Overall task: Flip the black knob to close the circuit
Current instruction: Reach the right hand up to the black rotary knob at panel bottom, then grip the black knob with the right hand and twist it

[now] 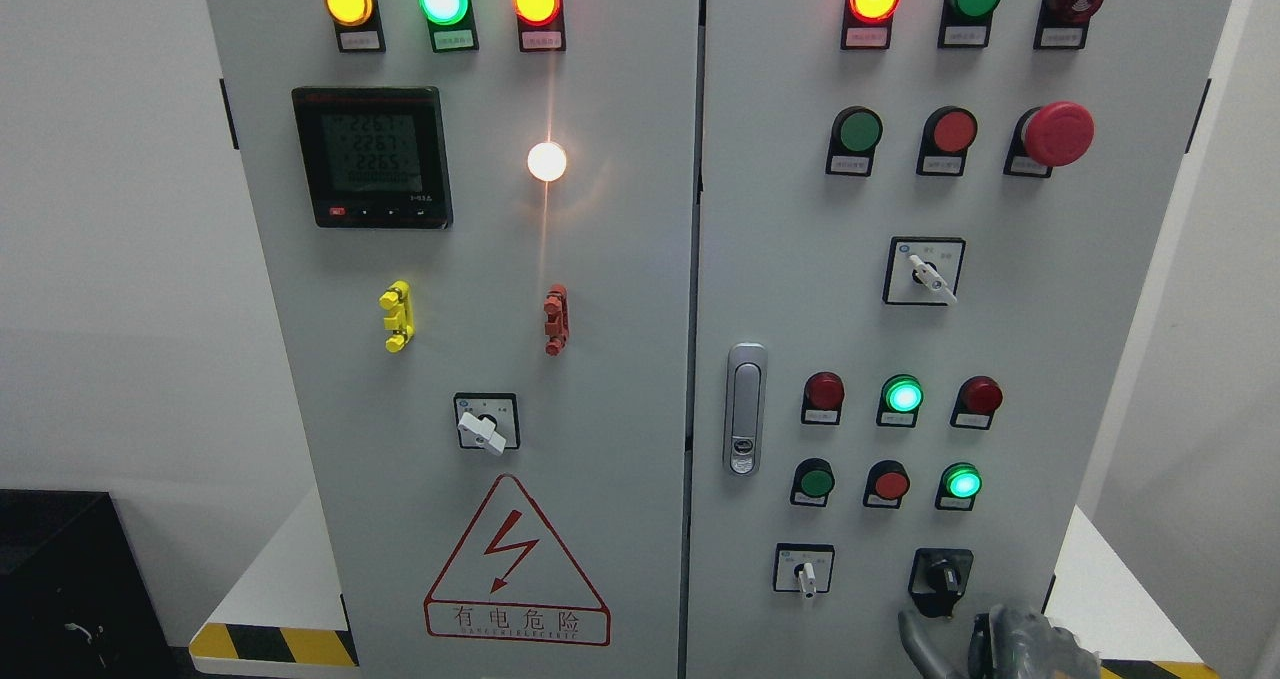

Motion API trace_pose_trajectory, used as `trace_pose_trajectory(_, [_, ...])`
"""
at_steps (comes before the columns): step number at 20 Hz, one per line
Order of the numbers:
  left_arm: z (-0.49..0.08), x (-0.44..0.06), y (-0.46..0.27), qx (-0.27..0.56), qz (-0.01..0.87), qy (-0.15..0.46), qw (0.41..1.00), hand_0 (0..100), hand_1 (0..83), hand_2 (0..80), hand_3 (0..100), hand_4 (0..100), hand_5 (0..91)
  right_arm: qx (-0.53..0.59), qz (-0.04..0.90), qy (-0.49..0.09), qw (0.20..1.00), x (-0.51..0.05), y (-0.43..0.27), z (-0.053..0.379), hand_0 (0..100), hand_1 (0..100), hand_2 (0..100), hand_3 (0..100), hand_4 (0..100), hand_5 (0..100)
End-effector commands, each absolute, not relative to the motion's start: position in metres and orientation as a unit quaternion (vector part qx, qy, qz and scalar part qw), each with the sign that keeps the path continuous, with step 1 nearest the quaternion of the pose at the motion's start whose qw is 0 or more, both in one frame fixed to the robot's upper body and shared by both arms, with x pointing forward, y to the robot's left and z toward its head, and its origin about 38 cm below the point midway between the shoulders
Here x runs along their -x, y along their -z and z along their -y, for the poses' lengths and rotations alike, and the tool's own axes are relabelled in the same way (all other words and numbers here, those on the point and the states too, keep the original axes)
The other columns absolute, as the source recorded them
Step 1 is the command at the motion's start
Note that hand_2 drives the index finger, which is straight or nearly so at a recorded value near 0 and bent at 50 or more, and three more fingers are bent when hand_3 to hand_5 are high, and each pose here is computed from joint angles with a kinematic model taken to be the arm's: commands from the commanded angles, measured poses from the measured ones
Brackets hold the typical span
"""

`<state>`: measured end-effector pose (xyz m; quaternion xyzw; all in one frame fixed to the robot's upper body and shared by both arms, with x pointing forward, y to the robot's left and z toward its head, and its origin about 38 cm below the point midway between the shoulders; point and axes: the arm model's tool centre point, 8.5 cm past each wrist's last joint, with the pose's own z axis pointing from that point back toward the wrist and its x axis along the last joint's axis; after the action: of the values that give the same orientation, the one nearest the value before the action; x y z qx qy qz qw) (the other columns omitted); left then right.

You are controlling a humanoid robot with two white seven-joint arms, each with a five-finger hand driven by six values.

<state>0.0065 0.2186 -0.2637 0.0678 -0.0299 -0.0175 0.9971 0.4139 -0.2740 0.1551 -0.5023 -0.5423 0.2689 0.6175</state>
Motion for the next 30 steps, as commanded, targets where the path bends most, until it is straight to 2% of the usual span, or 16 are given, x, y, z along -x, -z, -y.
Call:
trace_pose_trajectory(1, [-0.217,-0.002,0.264,-0.066,0.033,0.016,0.997,12,55.6,0.0,0,0,0.0,0.505,0.539,-0.26,0.622,-0.416,-0.156,0.281,0,0,92,100,100,100])
trace_pose_trajectory(30, [-0.217,-0.003,0.264,-0.066,0.034,0.016,0.997,12,55.6,0.0,0,0,0.0,0.513,0.53,-0.24,0.631,-0.417,-0.155,0.297,0,0,92,100,100,100])
